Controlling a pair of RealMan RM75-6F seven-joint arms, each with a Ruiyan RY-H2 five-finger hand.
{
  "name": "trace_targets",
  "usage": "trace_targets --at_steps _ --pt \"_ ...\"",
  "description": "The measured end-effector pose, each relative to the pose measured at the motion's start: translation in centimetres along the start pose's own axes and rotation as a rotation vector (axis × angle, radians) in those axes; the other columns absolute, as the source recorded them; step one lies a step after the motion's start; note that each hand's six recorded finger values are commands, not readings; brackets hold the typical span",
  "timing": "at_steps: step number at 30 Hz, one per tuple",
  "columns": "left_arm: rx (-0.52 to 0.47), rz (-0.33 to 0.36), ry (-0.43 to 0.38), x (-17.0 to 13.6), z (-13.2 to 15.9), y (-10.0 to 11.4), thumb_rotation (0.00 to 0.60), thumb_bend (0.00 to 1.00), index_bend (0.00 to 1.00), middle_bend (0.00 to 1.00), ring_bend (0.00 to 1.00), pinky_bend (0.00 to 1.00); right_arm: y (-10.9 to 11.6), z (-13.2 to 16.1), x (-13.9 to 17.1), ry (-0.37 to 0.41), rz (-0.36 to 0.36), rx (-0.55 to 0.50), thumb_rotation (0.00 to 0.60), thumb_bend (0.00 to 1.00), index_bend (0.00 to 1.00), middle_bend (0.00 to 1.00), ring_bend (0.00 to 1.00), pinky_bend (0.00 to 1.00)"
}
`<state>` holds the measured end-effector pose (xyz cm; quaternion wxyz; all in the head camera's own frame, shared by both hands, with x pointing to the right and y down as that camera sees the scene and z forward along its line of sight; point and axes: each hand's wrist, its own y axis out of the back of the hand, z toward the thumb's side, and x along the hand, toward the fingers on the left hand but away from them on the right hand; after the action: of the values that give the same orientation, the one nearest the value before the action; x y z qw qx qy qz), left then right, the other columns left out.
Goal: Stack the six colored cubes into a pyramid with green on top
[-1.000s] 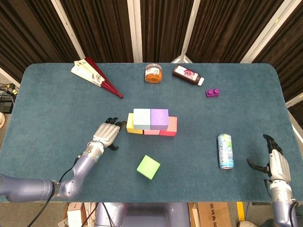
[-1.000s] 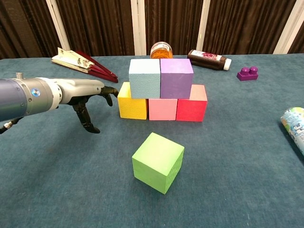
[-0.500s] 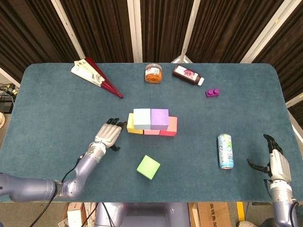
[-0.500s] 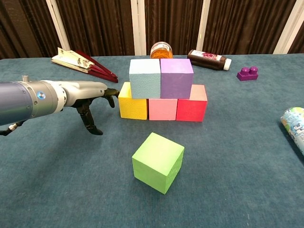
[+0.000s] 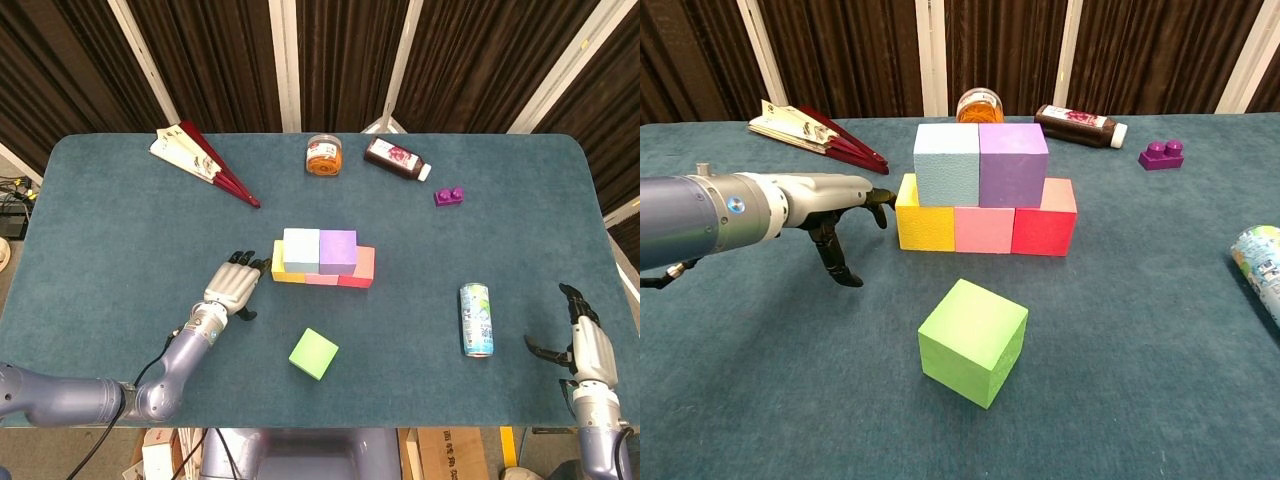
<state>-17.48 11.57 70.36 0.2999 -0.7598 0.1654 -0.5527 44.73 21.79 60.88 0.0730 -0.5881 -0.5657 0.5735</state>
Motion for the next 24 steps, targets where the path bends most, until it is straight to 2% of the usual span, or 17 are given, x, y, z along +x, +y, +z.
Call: trace_targets --at_steps 18,24 --pt "-0.003 -0.004 -0.005 0.04 0.12 0.05 0.600 0.27 0.10 0.16 0.00 0.00 -0.02 0.00 0.01 -0.004 0.001 -0.001 0.600 0.27 0.08 0.06 0.00 0.00" --pt "0.015 0.022 0.018 -0.22 -0.59 0.62 0.600 0.27 0.10 0.16 0.00 0.00 -0.01 -0.01 0.02 -0.004 0.002 -0.001 0.600 0.27 0.08 0.06 0.00 0.00"
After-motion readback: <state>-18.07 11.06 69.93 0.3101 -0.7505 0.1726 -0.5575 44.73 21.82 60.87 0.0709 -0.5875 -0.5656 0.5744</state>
